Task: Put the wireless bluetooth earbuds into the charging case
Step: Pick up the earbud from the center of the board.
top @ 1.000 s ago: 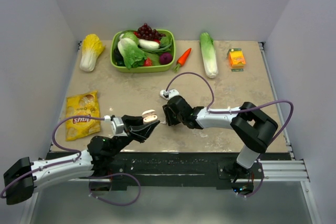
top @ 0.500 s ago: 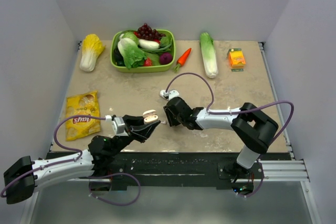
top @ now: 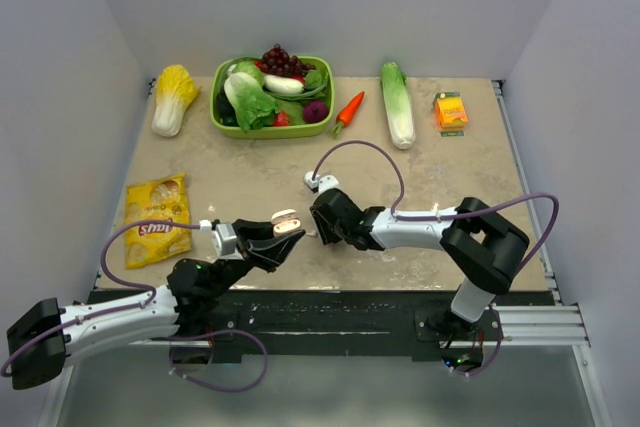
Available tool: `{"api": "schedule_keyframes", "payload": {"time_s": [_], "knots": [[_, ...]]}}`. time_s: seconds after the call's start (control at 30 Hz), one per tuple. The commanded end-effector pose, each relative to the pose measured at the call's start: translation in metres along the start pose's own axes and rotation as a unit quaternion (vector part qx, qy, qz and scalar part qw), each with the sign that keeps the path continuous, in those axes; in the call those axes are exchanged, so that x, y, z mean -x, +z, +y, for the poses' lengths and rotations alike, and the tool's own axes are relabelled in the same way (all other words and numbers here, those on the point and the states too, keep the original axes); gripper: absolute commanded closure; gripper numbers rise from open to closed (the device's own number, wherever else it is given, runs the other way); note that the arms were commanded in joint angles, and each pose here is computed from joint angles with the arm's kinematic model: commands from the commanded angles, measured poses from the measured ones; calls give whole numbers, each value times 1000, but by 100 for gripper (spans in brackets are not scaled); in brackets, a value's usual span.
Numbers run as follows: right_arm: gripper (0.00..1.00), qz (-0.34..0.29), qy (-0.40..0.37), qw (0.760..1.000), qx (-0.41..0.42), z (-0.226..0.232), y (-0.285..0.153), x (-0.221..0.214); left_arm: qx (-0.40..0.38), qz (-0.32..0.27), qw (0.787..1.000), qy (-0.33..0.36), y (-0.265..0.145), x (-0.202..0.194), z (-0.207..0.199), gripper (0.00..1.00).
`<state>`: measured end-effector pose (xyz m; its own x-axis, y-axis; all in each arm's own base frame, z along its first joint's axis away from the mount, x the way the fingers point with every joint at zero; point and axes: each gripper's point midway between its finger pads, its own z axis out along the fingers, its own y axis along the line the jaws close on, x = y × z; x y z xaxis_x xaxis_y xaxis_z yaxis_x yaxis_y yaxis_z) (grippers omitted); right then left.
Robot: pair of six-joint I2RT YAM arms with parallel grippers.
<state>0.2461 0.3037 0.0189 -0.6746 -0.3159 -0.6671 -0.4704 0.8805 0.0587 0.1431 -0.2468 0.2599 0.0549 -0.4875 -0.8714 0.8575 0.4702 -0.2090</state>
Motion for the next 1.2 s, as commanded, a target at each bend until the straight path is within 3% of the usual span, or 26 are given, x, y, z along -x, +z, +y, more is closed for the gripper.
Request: {"api": "schedule_keyframes", "payload": {"time_s": [0.0,0.3,0.67,0.97,1.17], "knots": [[61,35,-4,999,-15,-4,0,-18,5,59,998,1,-47,-60,13,100],[74,38,-6,999,-7,0,2,-20,5,59,998,-1,-47,-60,13,100],[99,35,0,999,8,7,-1,-14,8,58,998,-1,-47,-60,14,100],[100,35,2,999,8,8,-2,-12,10,58,998,2,-47,-59,15,100],[100,-10,16,1000,16,7,-21,11,15,52,999,6,-46,-56,17,100]]}}
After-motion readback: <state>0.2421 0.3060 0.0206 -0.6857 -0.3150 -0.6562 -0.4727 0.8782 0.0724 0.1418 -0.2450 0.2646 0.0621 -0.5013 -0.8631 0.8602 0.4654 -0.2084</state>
